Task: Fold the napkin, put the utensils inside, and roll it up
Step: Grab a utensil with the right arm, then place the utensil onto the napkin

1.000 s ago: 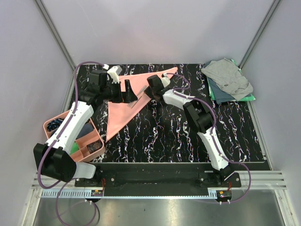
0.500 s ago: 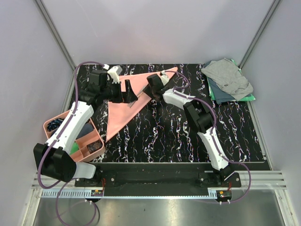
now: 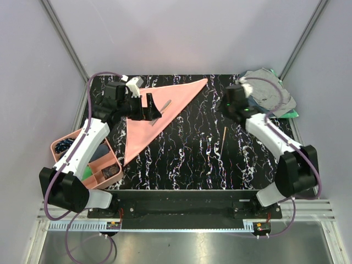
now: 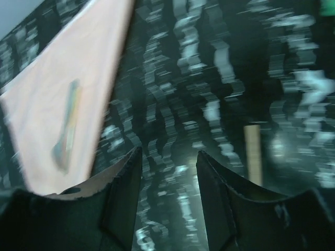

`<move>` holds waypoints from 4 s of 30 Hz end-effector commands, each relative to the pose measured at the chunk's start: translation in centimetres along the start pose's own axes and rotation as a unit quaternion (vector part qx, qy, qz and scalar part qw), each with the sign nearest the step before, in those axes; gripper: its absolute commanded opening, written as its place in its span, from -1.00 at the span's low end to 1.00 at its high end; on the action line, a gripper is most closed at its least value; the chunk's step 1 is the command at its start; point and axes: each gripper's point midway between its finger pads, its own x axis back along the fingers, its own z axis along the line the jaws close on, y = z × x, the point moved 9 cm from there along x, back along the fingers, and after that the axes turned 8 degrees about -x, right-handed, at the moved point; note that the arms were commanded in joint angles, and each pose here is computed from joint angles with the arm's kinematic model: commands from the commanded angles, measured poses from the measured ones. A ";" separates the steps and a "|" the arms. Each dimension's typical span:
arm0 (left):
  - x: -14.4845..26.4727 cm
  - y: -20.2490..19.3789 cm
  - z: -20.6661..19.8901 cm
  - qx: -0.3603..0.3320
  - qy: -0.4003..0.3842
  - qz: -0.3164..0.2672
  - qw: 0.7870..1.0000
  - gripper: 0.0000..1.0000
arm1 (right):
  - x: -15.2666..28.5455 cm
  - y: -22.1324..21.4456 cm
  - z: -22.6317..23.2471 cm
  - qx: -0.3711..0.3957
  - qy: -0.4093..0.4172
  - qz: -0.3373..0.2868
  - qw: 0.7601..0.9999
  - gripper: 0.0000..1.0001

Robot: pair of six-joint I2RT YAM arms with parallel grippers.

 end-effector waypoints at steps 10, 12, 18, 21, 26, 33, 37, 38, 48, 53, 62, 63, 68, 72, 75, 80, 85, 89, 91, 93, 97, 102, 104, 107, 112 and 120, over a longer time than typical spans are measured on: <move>0.0 0.8 -0.4 -0.009 -0.013 -0.020 1.000 0.97 | -2.1 -0.4 -10.3 0.064 -0.225 0.143 0.962 0.03; 0.0 0.8 -0.4 -0.009 -0.014 -0.020 1.000 0.97 | -3.0 -0.6 -10.3 0.060 -0.223 0.151 0.961 0.01; -0.1 0.8 -0.4 -0.010 -0.012 -0.020 1.000 0.97 | -4.8 -1.0 -10.2 0.057 -0.212 0.160 0.962 -0.03; 0.0 0.8 -0.4 -0.010 -0.011 -0.020 1.000 0.97 | -5.4 -1.2 -10.2 0.060 -0.209 0.164 0.962 -0.03; 0.1 0.8 -0.4 -0.010 -0.012 -0.021 1.000 0.97 | -6.9 -1.4 -10.5 0.071 -0.213 0.165 0.960 -0.06; 0.2 0.9 -0.4 -0.013 -0.010 -0.024 1.000 0.97 | -8.7 -0.3 -10.5 0.105 -0.232 0.142 0.956 -0.14; 0.2 0.9 -0.4 -0.013 -0.009 -0.024 1.000 0.97 | -9.4 -0.4 -10.6 0.115 -0.240 0.149 0.952 -0.19; 0.2 0.9 -0.4 -0.014 -0.008 -0.025 1.000 0.97 | -9.6 -0.5 -10.7 0.114 -0.243 0.152 0.951 -0.21; 0.2 0.9 -0.4 -0.013 -0.009 -0.023 1.000 0.97 | -10.7 -0.9 -11.7 0.106 -0.257 0.166 0.946 -0.31; 0.2 0.8 -0.4 -0.013 -0.008 -0.024 1.000 0.97 | -11.3 -1.2 -12.4 0.103 -0.263 0.176 0.943 -0.68; 0.5 1.0 -0.6 -0.013 -0.013 -0.028 0.999 0.97 | -9.2 -2.1 -10.3 0.068 -0.196 0.215 0.954 -1.00; 0.5 1.0 -0.7 -0.014 -0.013 -0.029 0.999 0.97 | -8.8 -3.0 -9.0 0.071 -0.186 0.215 0.956 -1.00; 0.5 1.0 -0.8 -0.013 -0.017 -0.030 0.999 0.97 | -9.0 -5.4 -3.3 0.055 -0.128 0.198 0.970 -1.00; 0.7 1.0 -0.9 -0.015 -0.018 -0.034 0.999 0.97 | -10.8 -7.5 1.8 0.010 -0.062 0.188 0.980 -1.00; 0.7 1.1 -1.0 -0.016 -0.020 -0.036 0.999 0.98 | -12.2 -7.9 7.8 -0.013 0.010 0.171 0.985 -1.00; 0.8 1.1 -0.9 -0.018 -0.016 -0.038 0.999 0.97 | -16.3 -9.5 11.9 -0.063 0.049 0.162 0.984 -1.00; 0.8 1.1 -1.0 -0.019 -0.017 -0.037 0.999 0.97 | -18.4 -9.9 13.1 -0.093 0.049 0.136 0.985 -1.00; 0.7 1.1 -1.0 -0.018 -0.022 -0.034 0.999 0.97 | -19.2 -10.1 12.8 -0.119 0.036 0.119 0.985 -1.00; 0.7 1.0 -1.0 -0.018 -0.023 -0.033 0.999 0.97 | -19.6 -10.3 12.6 -0.126 0.031 0.113 0.985 -1.00; 0.7 1.0 -1.0 -0.016 -0.024 -0.032 0.999 0.97 | -19.7 -10.3 12.7 -0.142 0.031 0.104 0.984 -1.00; 0.7 1.0 -1.1 -0.017 -0.025 -0.032 0.999 0.97 | -20.0 -10.6 12.5 -0.168 0.036 0.105 0.979 -1.00; 0.8 1.1 -1.4 -0.021 -0.027 -0.034 0.999 0.97 | -20.2 -11.2 12.1 -0.168 0.030 0.106 0.980 -1.00; 0.7 1.0 -1.3 -0.022 -0.027 -0.034 0.999 0.97 | -20.2 -11.4 11.8 -0.166 0.024 0.107 0.980 -1.00; 0.8 1.0 -1.4 -0.021 -0.027 -0.033 0.999 0.97 | -20.1 -11.6 11.4 -0.161 0.020 0.104 0.981 -1.00; 0.9 1.0 -1.4 -0.022 -0.026 -0.035 0.999 0.97 | -19.9 -11.5 11.1 -0.153 0.014 0.097 0.983 -1.00; 0.7 1.0 -1.4 -0.022 -0.025 -0.033 0.999 0.97 | -19.4 -10.9 12.0 -0.130 0.037 0.103 0.985 -0.43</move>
